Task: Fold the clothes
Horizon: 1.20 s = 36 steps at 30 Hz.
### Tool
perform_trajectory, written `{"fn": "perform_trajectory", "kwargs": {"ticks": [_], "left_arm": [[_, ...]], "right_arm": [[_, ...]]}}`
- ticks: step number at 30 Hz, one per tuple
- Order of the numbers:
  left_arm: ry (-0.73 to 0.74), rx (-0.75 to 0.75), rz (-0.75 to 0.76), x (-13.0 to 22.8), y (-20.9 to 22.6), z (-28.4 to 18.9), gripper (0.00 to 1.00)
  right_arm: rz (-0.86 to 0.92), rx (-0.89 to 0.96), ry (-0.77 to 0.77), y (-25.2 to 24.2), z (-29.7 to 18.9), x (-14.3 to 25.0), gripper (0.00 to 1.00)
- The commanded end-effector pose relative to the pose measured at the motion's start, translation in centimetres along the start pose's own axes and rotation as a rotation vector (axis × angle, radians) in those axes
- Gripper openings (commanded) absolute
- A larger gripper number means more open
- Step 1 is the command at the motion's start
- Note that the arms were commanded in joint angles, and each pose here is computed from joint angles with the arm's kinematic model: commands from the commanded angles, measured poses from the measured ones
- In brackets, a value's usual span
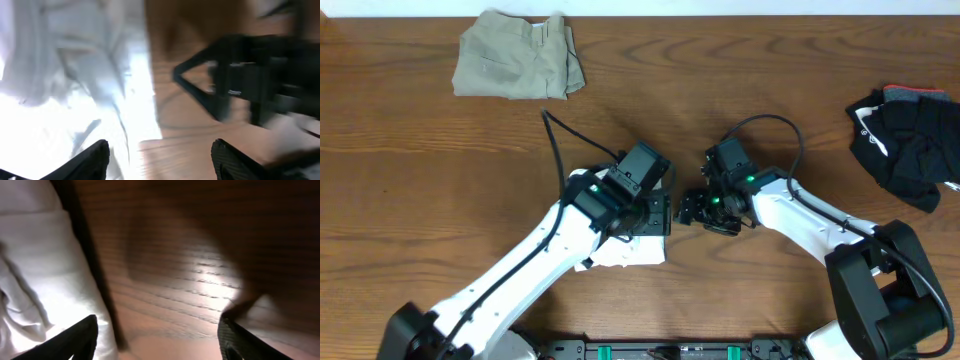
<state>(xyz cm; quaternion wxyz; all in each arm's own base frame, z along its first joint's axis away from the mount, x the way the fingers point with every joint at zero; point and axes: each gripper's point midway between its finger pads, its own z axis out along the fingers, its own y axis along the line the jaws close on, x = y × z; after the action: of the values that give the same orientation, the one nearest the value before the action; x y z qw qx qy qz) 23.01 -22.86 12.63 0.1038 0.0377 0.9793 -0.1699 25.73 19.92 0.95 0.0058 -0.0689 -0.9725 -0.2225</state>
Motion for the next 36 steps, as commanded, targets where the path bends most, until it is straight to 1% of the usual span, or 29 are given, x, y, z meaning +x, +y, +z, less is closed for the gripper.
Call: {"fn": "perform_trajectory", "kwargs": {"ticks": [1,6,8,10,11,12,14,15,17,21,24,28,32,36], "left_arm": [[-0.072,0.079,0.050,-0.5,-2.0,-3.1,0.69],[-0.176,0.151,0.087,-0.3,-2.5,-7.8,0.70],[-0.246,0.153,0.076,-0.3,-1.6,-10.2,0.78],[-0.317,0.122,0.050,-0.3,0.1,-12.3,0.86],[-0.352,0.088,0.022,-0.3,1.4,-13.2,0.88],[-0.379,0.052,-0.020,-0.3,2.7,-13.8,0.88],[-0.418,-0.025,-0.127,-0.2,5.5,-14.8,0.88],[-0.423,-0.046,-0.159,-0.1,6.5,-15.0,0.88],[-0.416,-0.079,-0.206,0.0,8.0,-14.8,0.89],[-0.354,-0.152,-0.286,-0.1,10.4,-12.6,0.89],[-0.283,-0.218,-0.342,-0.3,12.2,-10.5,0.89],[-0.188,-0.291,-0.392,-0.7,13.8,-8.0,0.89],[-0.110,-0.338,-0.414,-1.4,14.8,-5.1,0.89],[-0.057,-0.360,-0.435,-2.4,15.6,-2.1,0.89]], "right_arm": [[-0.033,0.041,-0.018,-1.2,-0.2,-0.1,0.77],[-0.090,-0.018,-0.063,0.6,-2.3,-0.5,0.77],[-0.136,-0.090,-0.087,2.4,-3.8,-0.5,0.77],[-0.203,-0.196,-0.118,4.9,-6.0,-0.4,0.76],[-0.242,-0.262,-0.135,6.4,-7.1,-0.3,0.73],[-0.277,-0.322,-0.150,7.7,-8.2,-0.1,0.68],[-0.358,-0.452,-0.181,10.6,-10.4,0.4,0.52],[-0.407,-0.518,-0.193,12.1,-11.4,0.8,0.45],[-0.435,-0.588,-0.202,14.0,-12.3,1.4,0.39],[-0.416,-0.574,-0.200,15.3,-11.1,1.8,0.39],[-0.376,-0.504,-0.189,15.0,-9.0,1.9,0.36],[-0.340,-0.447,-0.135,14.5,-6.0,2.4,0.35],[-0.301,-0.394,-0.092,13.4,-3.5,2.3,0.32],[-0.277,-0.342,-0.094,12.3,-2.2,1.7,0.32]]}}
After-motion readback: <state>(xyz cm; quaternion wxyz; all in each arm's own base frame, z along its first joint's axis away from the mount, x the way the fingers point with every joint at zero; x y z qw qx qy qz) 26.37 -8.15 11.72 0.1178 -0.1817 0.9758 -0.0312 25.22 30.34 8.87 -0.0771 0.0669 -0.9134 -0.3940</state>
